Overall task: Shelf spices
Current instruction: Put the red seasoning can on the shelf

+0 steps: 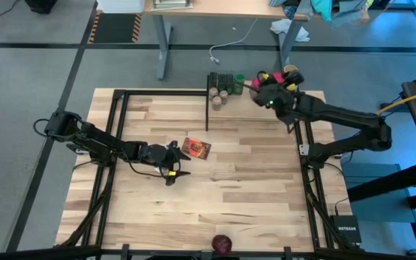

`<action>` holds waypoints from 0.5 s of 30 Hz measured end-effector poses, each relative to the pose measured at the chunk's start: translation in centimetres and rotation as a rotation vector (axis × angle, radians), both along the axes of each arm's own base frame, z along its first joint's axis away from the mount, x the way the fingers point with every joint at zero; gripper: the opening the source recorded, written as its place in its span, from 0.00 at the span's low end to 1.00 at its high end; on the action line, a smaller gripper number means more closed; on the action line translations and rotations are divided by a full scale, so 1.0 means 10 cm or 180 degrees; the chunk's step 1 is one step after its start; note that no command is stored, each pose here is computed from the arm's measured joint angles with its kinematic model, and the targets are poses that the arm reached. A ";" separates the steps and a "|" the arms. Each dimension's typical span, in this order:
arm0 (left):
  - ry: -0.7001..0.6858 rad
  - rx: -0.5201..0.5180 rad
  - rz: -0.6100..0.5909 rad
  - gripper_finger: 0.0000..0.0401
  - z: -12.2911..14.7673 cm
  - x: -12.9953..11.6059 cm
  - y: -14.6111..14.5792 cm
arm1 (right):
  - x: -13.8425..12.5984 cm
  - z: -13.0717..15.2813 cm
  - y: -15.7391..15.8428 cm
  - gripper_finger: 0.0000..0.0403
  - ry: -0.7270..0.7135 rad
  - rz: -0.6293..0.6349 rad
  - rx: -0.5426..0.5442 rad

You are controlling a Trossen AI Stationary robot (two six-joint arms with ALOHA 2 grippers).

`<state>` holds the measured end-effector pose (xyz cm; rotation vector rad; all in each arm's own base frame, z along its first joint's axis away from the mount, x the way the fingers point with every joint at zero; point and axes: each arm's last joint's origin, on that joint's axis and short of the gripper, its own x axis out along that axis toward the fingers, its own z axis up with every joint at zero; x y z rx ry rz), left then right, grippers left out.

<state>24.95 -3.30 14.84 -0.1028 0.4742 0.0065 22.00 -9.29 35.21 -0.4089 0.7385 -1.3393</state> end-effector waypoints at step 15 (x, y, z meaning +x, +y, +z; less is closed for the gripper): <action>0.0021 -0.0069 0.0039 0.72 -0.01 0.00 0.00 | -0.25 -0.11 -0.49 0.82 0.0502 0.0064 0.0718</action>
